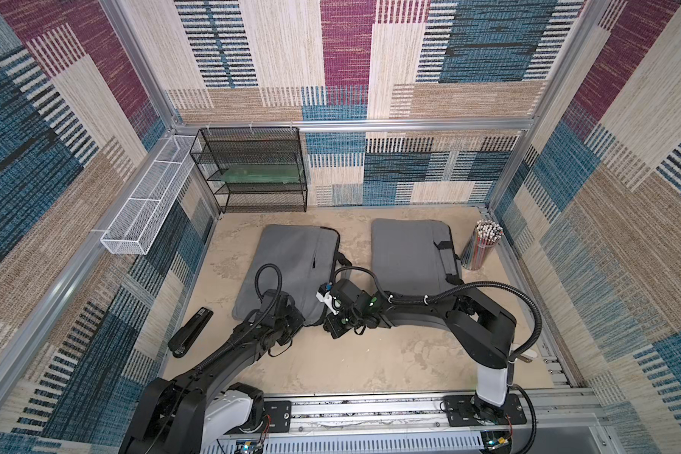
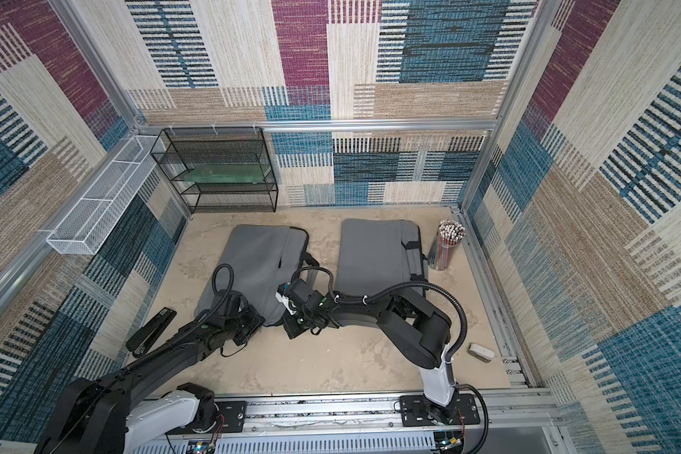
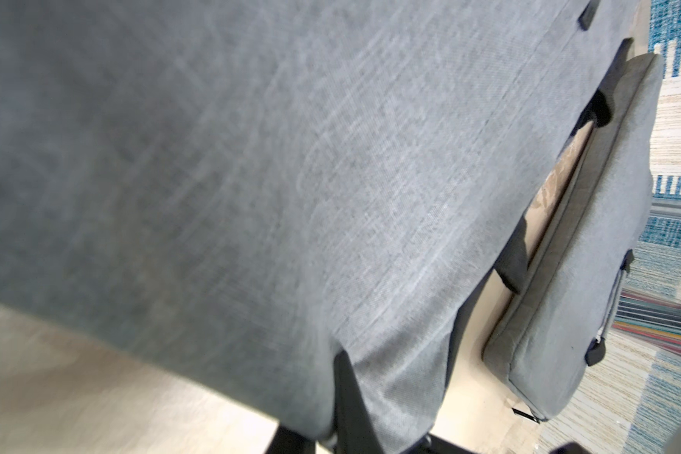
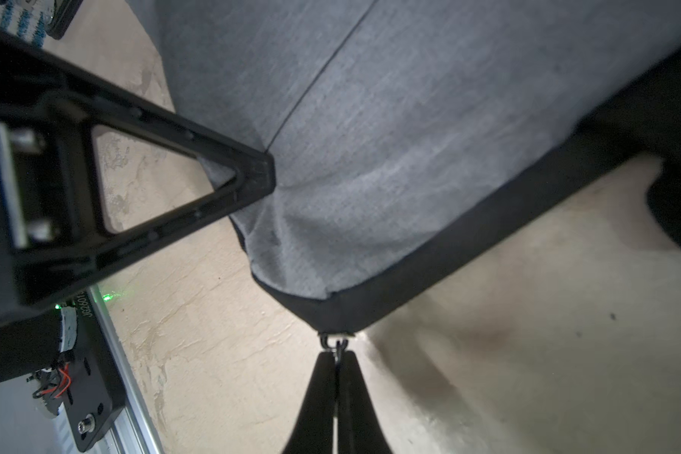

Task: Open the zippered laptop bag and take out the laptop
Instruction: Unzip the zipper on the zippered laptop bag.

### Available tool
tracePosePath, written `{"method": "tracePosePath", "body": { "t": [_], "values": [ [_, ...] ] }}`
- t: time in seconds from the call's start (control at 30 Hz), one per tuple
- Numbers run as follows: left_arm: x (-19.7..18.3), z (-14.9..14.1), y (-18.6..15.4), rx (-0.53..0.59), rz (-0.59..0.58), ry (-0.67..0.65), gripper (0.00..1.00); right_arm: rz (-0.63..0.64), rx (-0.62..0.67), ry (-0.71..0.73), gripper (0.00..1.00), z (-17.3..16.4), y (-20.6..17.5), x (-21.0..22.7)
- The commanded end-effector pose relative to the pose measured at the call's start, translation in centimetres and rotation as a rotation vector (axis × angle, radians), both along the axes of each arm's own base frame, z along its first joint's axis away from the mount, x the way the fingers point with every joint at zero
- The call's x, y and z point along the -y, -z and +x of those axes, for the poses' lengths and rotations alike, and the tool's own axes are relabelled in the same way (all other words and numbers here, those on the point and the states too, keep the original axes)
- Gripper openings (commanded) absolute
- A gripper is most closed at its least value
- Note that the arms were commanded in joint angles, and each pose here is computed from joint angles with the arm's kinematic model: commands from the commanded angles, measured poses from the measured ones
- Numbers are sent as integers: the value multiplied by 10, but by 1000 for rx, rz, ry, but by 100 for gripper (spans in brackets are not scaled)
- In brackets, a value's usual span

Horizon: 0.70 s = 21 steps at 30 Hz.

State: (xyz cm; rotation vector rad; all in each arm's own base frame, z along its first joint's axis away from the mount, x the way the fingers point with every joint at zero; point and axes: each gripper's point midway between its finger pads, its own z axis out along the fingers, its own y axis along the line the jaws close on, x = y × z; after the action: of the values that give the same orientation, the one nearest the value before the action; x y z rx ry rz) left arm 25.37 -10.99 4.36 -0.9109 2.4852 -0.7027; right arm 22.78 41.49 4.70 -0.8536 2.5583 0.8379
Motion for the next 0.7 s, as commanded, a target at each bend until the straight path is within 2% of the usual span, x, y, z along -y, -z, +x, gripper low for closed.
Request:
{"method": "tracePosePath", "body": {
  "t": [0.0, 0.67],
  "values": [
    [-14, -6, 6, -28, 71, -22, 0, -16, -6, 42, 0, 6, -1, 10],
    [-30, -20, -3, -21, 146, -28, 0, -163, 36, 171, 0, 41, 12, 45]
  ]
}}
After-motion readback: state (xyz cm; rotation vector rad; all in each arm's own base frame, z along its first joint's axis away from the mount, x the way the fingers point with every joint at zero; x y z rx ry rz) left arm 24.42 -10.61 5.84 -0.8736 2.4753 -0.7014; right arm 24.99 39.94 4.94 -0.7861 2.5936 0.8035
